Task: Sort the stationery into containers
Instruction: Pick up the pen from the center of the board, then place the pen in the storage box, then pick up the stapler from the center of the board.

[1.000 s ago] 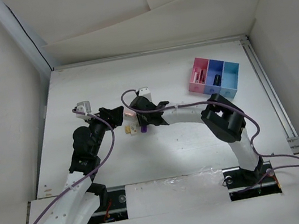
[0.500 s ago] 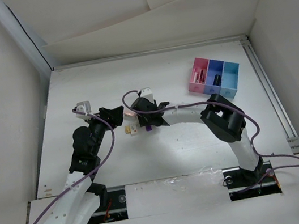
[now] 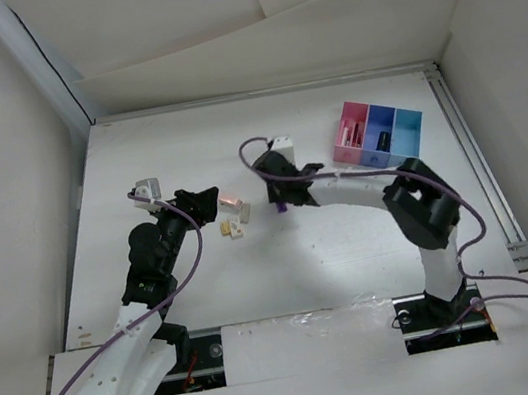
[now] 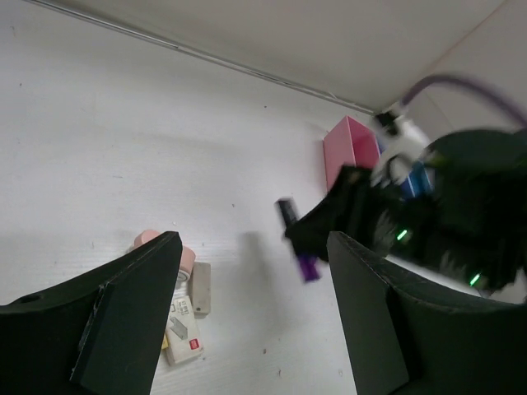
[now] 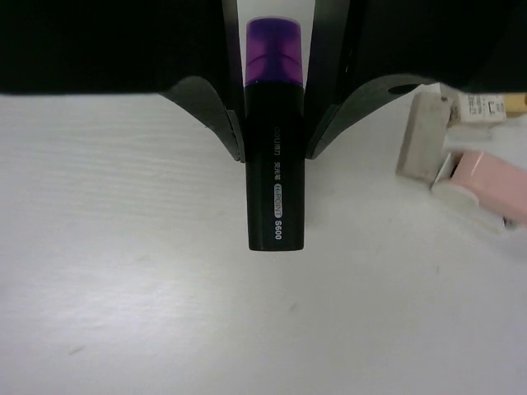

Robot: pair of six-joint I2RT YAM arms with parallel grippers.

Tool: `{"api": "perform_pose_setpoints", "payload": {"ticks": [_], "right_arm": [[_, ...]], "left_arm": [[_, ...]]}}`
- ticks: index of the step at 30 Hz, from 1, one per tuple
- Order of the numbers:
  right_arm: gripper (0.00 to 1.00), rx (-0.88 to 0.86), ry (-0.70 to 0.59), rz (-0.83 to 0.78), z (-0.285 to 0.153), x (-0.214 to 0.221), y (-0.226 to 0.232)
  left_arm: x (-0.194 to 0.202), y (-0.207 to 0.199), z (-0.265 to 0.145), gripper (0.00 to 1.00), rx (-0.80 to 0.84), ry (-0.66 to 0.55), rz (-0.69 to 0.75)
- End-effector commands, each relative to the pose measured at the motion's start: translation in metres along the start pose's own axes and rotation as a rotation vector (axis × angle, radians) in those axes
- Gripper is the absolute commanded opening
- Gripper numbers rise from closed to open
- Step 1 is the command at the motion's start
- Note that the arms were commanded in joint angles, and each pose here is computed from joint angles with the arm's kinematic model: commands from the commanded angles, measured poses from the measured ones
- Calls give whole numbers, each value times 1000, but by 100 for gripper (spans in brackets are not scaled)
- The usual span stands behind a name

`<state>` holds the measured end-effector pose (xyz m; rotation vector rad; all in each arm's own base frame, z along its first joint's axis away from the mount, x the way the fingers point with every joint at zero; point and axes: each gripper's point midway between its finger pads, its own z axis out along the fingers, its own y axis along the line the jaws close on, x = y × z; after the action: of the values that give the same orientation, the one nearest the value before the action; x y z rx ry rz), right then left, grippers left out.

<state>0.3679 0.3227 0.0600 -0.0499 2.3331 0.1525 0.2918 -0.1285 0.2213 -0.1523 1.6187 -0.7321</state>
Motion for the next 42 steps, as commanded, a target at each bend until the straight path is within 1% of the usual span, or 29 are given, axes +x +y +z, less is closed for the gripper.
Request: {"api": "perform_pose_setpoints", "payload": {"ticks": [1, 3, 4, 5, 7, 8, 9, 13, 15, 18, 19, 20, 21, 23, 24, 27, 28, 30, 31, 32, 35, 36, 37, 38, 39, 40, 41, 42], "right_arm": [[13, 66, -222, 198, -38, -114, -75], [13, 91, -281, 261, -52, -146, -109], [13, 118, -293, 285, -53, -152, -128], [13, 197, -324, 337, -53, -166, -168], [13, 259, -329, 376, -55, -173, -202], [13, 309, -338, 412, -55, -178, -232], [13, 331, -342, 427, -55, -179, -244], [13, 390, -353, 486, -54, -185, -284], [13, 430, -336, 502, -47, -179, -303], [13, 450, -303, 499, -34, -168, -309], [16, 472, -297, 502, -29, -166, -316], [16, 472, -297, 502, -28, -166, -316], [22, 490, -284, 497, -25, -163, -318], [26, 493, -276, 504, -21, -160, -318], [33, 493, -276, 504, -21, -160, -318], [49, 495, -270, 512, -20, -156, -318], [59, 495, -270, 512, -20, -156, -318], [65, 489, -285, 516, -27, -159, -318], [67, 469, -311, 516, -34, -168, -311], [67, 465, -321, 519, -38, -171, -310], [68, 382, -360, 454, -48, -180, -277], [66, 283, -354, 407, -49, -184, -244], [63, 220, -337, 364, -46, -180, -224], [53, 148, -330, 304, -48, -181, -203], [47, 66, -305, 266, -44, -176, -179], [39, -108, -250, 186, -45, -166, -125], [31, -178, -236, 136, -47, -164, -100], [17, -218, -193, 61, -36, -147, -78]], "left_arm": [[-27, -21, 1, 68, 64, -68, 3], [-27, -21, 1, 68, 64, -68, 3], [-27, -21, 1, 68, 64, -68, 3], [-27, -21, 1, 68, 64, -68, 3], [-27, -21, 1, 68, 64, -68, 3], [-27, -21, 1, 68, 64, -68, 3], [-27, -21, 1, 68, 64, -68, 3], [-22, -16, 4, 68, 40, -49, -9], [-22, -16, 4, 68, 40, -49, -9], [-25, -18, 4, 68, 45, -57, -8], [-23, -17, 5, 68, 40, -49, -9], [-23, -16, 5, 68, 40, -49, -9], [-23, -16, 5, 68, 40, -49, -9], [-22, -14, 5, 68, 27, -46, -10], [-22, -14, 5, 68, 27, -46, -10], [-23, -13, 5, 68, 19, -51, -10], [-21, -11, 5, 68, 14, -44, -11], [-21, -11, 5, 68, 14, -44, -11], [-21, -11, 5, 68, 14, -44, -11], [-21, -11, 5, 68, 14, -44, -11], [-24, -9, 4, 68, -2, -56, -11], [-24, -8, 4, 68, -9, -61, -11], [-31, -12, 1, 67, 4, -81, -10], [-33, -11, -1, 67, -7, -92, -20], [-31, -7, -3, 67, -19, -93, -20], [-41, -6, -8, 65, -40, -136, -21], [-40, 1, -11, 65, -71, -140, -23], [-45, 2, -15, 65, -89, -166, -47]]}}
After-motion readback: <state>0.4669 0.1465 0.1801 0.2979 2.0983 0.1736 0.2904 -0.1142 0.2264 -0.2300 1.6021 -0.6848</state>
